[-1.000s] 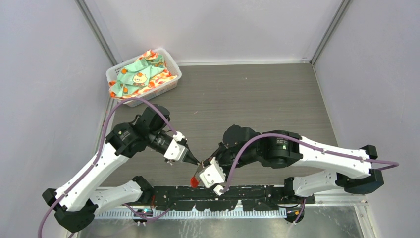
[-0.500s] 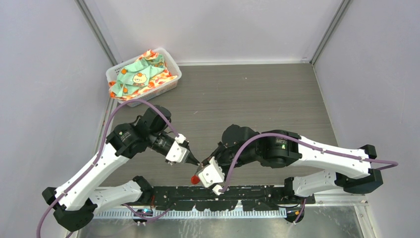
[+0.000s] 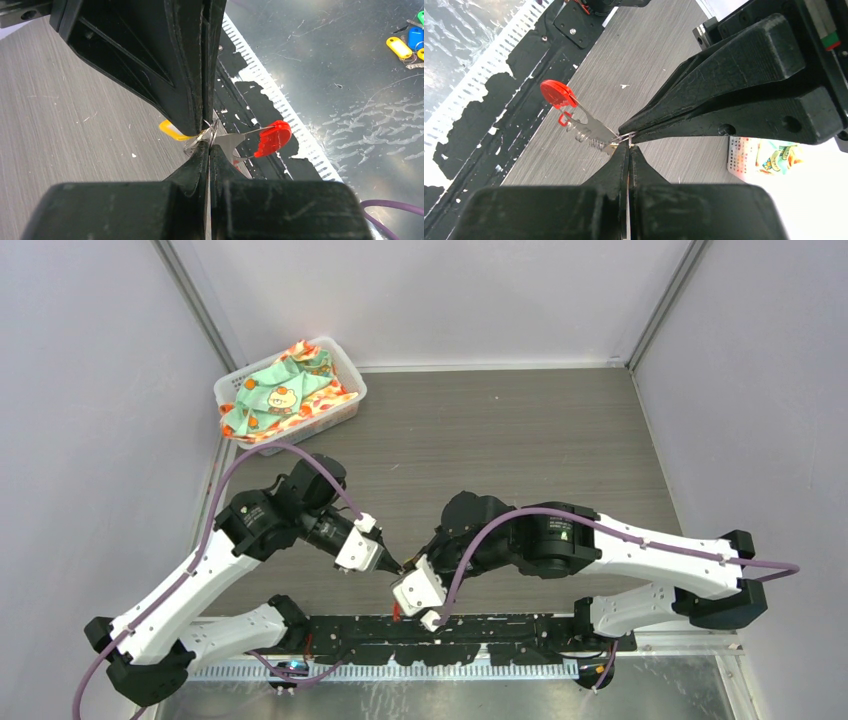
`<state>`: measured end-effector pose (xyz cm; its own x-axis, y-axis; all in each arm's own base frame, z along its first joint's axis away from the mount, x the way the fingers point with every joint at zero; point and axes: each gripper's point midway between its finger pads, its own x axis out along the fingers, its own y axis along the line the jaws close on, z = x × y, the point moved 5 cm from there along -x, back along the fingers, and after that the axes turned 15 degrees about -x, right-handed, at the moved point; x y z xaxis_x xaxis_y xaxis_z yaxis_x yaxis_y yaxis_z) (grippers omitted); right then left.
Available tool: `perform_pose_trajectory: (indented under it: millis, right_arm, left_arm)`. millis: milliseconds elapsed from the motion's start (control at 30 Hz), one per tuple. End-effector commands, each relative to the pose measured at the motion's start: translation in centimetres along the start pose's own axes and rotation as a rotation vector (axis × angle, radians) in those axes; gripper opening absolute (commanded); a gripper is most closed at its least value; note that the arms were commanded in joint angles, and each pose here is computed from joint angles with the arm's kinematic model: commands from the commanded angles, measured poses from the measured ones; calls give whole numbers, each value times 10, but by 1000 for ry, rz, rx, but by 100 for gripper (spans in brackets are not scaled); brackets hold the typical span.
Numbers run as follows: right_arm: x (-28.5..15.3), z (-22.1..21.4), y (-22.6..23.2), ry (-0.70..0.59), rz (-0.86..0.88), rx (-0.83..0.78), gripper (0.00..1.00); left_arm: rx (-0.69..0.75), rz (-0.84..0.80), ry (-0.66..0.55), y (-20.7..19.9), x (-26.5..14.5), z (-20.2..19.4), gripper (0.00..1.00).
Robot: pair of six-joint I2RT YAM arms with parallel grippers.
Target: Put the keys on the keyring
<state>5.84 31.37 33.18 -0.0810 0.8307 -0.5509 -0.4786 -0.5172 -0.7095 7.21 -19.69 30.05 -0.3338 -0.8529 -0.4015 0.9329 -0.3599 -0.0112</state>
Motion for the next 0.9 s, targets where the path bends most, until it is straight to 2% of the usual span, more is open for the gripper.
perform_pose_trajectory:
  millis: [0,633,867]
  right_arm:
    - [-4,11,-23,-24,-88,3,1]
    - [2,1,-38,57,-202,95,1]
    - [-10,5,-38,-3,-301,145,1]
  left_arm:
    - [70,8,-25,0,-1,7,0]
    - [106,4,-26,-5,-3,8,0]
    - [141,9,-28,-7,-4,6,0]
